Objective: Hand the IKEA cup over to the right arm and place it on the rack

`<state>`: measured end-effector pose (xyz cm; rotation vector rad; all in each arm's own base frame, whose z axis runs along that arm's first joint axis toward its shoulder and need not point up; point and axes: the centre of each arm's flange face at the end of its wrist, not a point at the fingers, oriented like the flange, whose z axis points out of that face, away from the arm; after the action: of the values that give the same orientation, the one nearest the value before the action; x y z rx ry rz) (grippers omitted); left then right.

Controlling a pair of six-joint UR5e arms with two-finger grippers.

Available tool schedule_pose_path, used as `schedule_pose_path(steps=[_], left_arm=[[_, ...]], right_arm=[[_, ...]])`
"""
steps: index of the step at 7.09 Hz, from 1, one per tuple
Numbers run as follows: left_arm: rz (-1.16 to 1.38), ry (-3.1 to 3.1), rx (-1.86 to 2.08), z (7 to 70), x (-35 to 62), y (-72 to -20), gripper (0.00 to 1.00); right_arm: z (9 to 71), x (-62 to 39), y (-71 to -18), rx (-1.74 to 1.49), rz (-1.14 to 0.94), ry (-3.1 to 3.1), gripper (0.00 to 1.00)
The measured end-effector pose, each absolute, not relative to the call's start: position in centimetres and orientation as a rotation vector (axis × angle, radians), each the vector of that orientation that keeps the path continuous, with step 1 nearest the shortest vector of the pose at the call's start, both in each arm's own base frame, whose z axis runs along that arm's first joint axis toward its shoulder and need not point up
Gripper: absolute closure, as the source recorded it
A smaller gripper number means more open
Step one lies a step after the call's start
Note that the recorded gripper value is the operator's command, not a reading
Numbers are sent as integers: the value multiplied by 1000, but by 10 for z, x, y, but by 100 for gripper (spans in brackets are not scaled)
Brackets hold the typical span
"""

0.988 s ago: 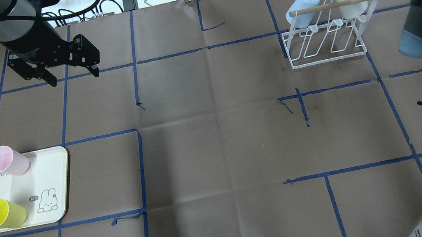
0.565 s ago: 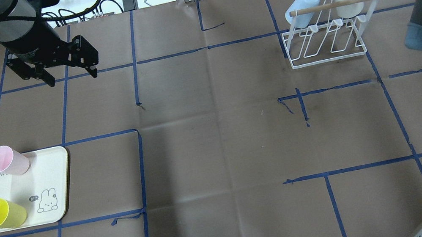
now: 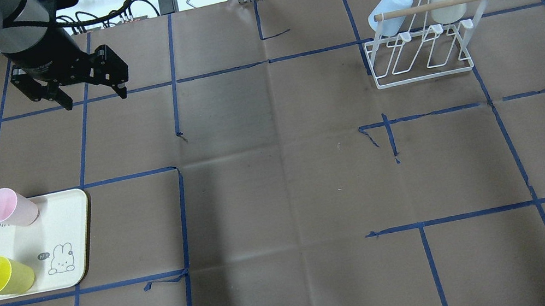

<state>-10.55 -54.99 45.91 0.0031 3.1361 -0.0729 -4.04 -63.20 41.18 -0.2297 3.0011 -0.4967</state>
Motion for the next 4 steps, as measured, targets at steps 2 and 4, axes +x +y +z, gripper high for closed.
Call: schedule_pose_path(steps=[2,4], left_arm=[[-73,3136,2,459,-106,-550,1],[-71,3138,2,458,-106,-551,1]], right_arm=[[456,20,-618,-141,-245,3054,0],[488,106,-587,-38,-112,3105,0]])
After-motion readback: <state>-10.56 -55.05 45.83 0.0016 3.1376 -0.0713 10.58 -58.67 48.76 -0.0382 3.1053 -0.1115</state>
